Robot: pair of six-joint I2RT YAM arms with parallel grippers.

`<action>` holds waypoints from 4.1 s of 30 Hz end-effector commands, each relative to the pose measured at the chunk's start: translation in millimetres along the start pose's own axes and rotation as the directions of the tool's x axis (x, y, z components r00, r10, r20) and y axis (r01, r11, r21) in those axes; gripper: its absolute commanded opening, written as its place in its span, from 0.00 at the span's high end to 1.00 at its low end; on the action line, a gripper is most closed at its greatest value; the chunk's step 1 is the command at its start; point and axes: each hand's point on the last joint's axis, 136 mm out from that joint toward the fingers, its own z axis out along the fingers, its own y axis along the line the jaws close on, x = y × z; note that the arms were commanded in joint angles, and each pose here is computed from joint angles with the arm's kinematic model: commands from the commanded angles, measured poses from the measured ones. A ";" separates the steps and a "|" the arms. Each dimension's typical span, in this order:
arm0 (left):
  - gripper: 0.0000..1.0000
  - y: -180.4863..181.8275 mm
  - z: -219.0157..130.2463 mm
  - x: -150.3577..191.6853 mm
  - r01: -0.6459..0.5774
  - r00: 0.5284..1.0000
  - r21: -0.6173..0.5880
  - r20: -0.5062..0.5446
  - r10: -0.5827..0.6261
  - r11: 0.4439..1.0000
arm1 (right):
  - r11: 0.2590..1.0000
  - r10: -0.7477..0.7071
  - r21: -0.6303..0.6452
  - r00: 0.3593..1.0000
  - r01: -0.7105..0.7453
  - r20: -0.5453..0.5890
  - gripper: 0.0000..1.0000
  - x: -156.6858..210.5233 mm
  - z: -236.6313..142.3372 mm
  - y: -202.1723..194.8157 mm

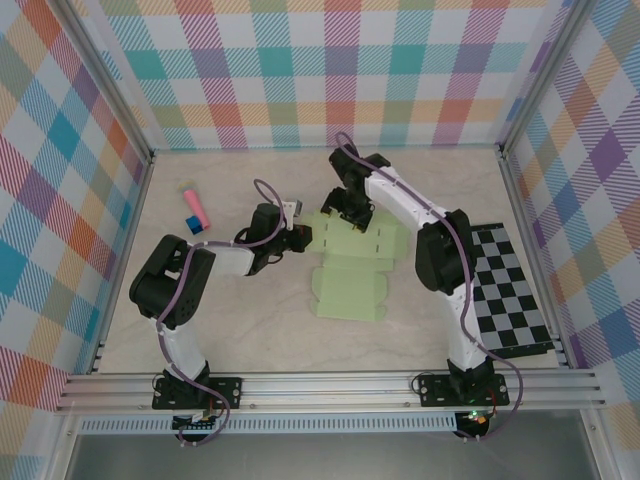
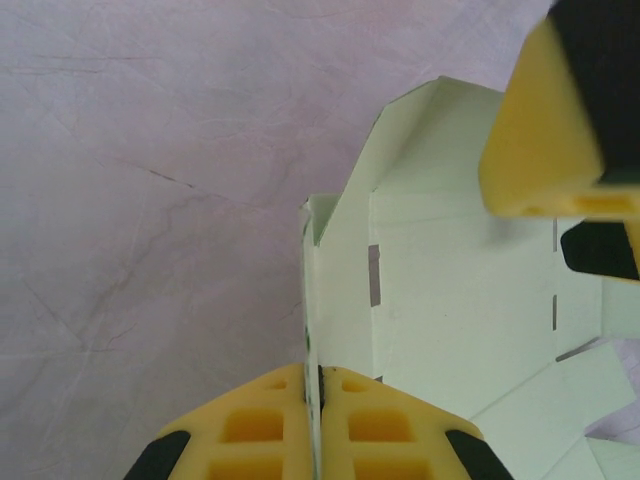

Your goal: Fold the paper box

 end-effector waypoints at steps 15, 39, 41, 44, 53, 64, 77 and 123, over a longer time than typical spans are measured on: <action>1.00 -24.6 -12.1 -13.3 -0.132 0.989 0.002 0.069 0.131 0.991 | 0.975 0.165 -0.152 0.986 -0.162 0.004 0.18 -10.6 -29.2 43.1; 1.00 -19.7 -9.0 -8.7 -0.125 0.991 -0.012 0.047 0.125 0.992 | 0.999 0.027 0.035 0.995 -0.031 0.096 0.26 -5.1 -14.8 -10.3; 1.00 -19.2 -7.7 -6.9 -0.127 0.991 -0.012 0.038 0.128 0.992 | 0.999 0.038 -0.008 0.996 -0.038 0.077 0.25 -4.5 -26.3 -3.0; 1.00 -18.4 -7.0 -5.9 -0.127 0.991 -0.013 0.036 0.127 0.992 | 0.993 0.066 -0.101 0.995 -0.059 0.071 0.23 -6.2 -57.4 14.7; 1.00 -25.2 -7.3 -11.1 -0.133 0.990 0.012 0.043 0.133 0.991 | 0.978 0.123 -0.172 0.992 -0.118 0.017 0.18 -14.2 -47.1 51.5; 1.00 -27.3 -13.8 -17.3 -0.148 0.986 0.004 0.071 0.148 0.989 | 0.999 0.040 -0.027 0.999 -0.039 0.031 0.19 -5.5 -20.9 41.5; 1.00 -21.0 -12.5 -11.9 -0.144 0.988 -0.019 0.058 0.145 0.989 | 0.998 -0.063 0.027 0.992 0.060 0.114 0.41 -12.9 -36.7 21.1; 1.00 -18.5 3.5 5.4 -0.123 0.992 0.008 -0.035 0.123 0.992 | 0.941 -0.314 -0.092 0.941 0.327 0.128 0.50 -30.3 -49.5 24.7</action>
